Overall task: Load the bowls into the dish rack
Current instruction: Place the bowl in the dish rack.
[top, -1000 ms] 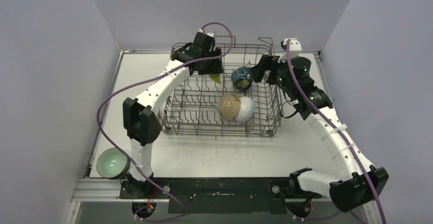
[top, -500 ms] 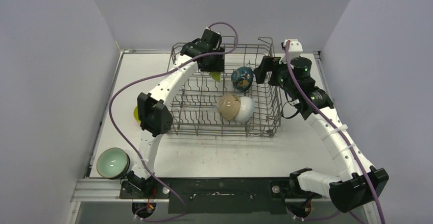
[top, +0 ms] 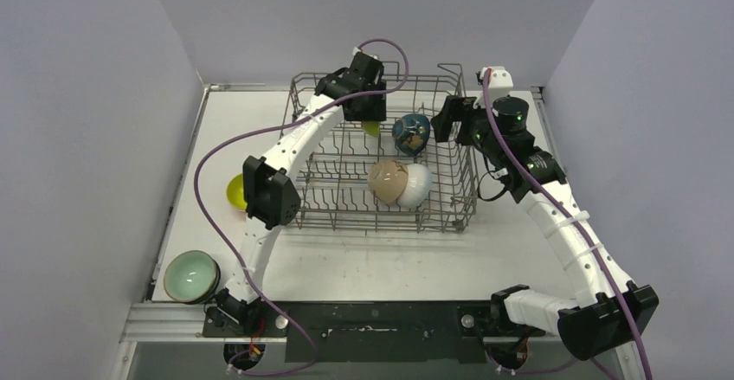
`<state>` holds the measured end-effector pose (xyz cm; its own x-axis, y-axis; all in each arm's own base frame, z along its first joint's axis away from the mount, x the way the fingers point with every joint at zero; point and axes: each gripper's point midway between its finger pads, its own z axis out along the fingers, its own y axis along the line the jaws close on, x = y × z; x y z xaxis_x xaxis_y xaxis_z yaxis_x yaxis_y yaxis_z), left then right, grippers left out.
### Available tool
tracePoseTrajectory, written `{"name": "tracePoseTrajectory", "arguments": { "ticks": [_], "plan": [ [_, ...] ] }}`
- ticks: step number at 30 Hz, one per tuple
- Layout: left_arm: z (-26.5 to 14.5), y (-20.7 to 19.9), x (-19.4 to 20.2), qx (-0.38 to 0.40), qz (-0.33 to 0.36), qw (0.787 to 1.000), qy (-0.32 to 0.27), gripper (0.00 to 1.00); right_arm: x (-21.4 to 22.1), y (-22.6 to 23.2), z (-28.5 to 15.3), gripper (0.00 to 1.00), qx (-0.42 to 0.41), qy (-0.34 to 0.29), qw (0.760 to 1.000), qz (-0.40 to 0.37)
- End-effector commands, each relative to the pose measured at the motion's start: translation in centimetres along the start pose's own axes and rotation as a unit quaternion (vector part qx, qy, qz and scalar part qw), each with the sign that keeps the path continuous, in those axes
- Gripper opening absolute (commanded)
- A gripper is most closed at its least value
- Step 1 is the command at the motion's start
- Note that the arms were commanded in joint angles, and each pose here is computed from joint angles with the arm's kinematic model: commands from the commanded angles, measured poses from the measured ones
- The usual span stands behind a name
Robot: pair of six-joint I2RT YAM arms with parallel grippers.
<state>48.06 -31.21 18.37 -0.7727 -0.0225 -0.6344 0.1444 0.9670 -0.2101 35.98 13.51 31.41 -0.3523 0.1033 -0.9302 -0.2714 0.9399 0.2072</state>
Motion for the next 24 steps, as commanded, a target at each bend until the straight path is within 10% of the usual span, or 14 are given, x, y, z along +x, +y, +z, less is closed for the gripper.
{"name": "tracePoseTrajectory", "arguments": {
  "ticks": [1, 17, 24],
  "plan": [
    [-0.1, 1.7, -1.6, -0.058, -0.006, 0.997, -0.041, 0.00, -0.9, -0.3, 0.2, 0.90, 0.006, -0.011, 1.000, -0.009],
    [3.1, 1.0, 1.4, -0.043, -0.004, 0.999, 0.011, 0.02, -0.4, -0.8, 0.4, 0.90, 0.009, -0.004, 1.000, -0.014],
    [3.3, 0.5, 1.2, -0.019, -0.018, 1.000, 0.014, 0.57, -0.5, -0.8, 0.4, 0.90, 0.008, -0.002, 1.000, -0.013]
  ]
}}
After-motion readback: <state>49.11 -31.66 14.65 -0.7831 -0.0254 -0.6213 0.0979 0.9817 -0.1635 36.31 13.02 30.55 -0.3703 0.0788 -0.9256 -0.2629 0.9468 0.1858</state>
